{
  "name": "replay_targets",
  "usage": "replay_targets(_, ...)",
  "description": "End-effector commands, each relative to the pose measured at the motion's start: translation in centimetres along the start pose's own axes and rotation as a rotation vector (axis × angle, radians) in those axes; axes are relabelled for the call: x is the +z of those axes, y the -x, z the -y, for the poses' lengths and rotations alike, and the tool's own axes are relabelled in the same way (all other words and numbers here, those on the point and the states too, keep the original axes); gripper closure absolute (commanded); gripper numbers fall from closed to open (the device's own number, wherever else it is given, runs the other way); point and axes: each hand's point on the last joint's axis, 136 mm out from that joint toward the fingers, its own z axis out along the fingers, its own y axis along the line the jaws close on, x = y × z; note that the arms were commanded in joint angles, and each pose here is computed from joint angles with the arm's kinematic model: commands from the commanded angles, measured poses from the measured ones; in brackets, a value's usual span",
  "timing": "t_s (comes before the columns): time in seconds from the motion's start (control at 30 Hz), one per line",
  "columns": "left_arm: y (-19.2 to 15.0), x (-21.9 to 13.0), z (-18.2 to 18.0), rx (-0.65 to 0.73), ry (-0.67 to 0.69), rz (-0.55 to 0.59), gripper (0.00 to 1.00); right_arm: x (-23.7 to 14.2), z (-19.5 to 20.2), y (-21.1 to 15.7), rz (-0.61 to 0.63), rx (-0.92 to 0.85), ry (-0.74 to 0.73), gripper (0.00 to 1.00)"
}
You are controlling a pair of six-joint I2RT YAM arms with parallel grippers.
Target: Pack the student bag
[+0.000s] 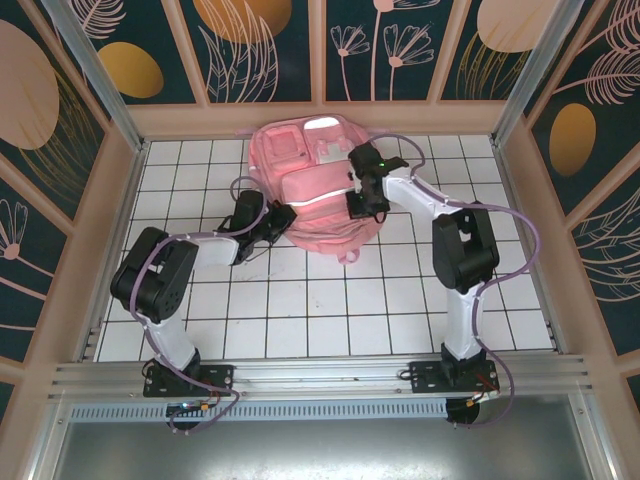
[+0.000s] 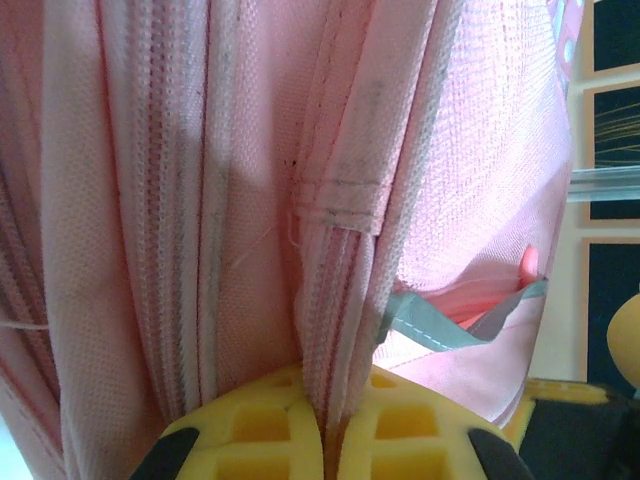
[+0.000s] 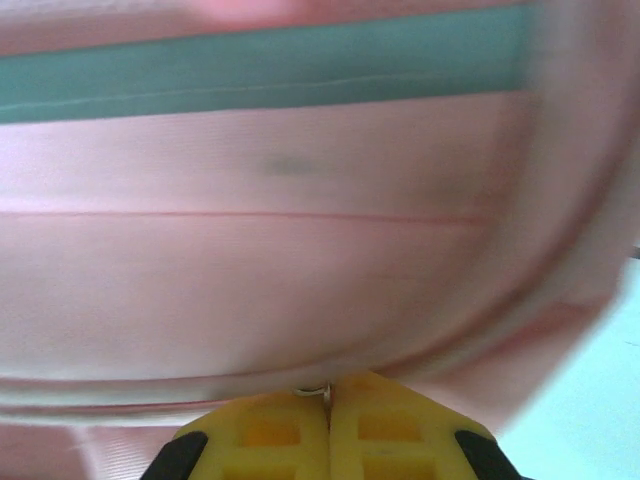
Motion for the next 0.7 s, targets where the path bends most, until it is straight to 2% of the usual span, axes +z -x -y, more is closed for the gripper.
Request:
replay_targets(0.0,2.0,-1.7,-1.5,0.037,0.069,0.07,1.0,-2.3,4.6,1.3,0.036,0.037,-0.238,1.0)
replay_targets(0.07,2.6,-2.1,-2.3,0.054,0.098,0.085,1.0,-2.0,4.9,1.3,0.013,0.018,-0.272,1.0)
replay_targets(0.13,4.1,-3.1,-1.9,0.072,0.096,0.12,1.0,-1.5,3.4,1.0,-0.003,-0.02,-0.211,1.0)
replay_targets(0.3,7.4,-3.3,-1.2,0.126,0.113,0.168,1.0,-0.4,-6.3,-1.8,-0.049,-0.26,0.052,1.0)
replay_targets(0.43,9.1,-2.7,-0.2,0.164,0.119,0.181,0.98,0.2,-12.2,-4.4,-0.112,-0.374,0.234,1.0)
replay_targets(0.47,9.2,-2.6,-0.8,0.165,0.14,0.175,0.85,0.2,-13.7,-4.8,-0.121,-0.39,0.287,1.0)
replay_targets(0.5,10.1,-2.6,0.1,0.167,0.133,0.185,0.66,0.1,-14.8,-5.0,-0.122,-0.402,0.33,1.0)
replay_targets(0.57,10.6,-2.9,0.0,0.14,0.151,0.185,0.35,-0.4,-17.0,-4.8,-0.096,-0.418,0.403,1.0)
replay_targets(0.63,10.6,-3.7,0.4,0.12,0.138,0.198,0.15,-1.5,-19.4,-3.8,-0.033,-0.424,0.494,1.0)
replay_targets(0.67,10.7,-4.7,1.2,0.11,0.116,0.213,0.1,-2.0,-20.4,-3.2,-0.004,-0.42,0.53,1.0)
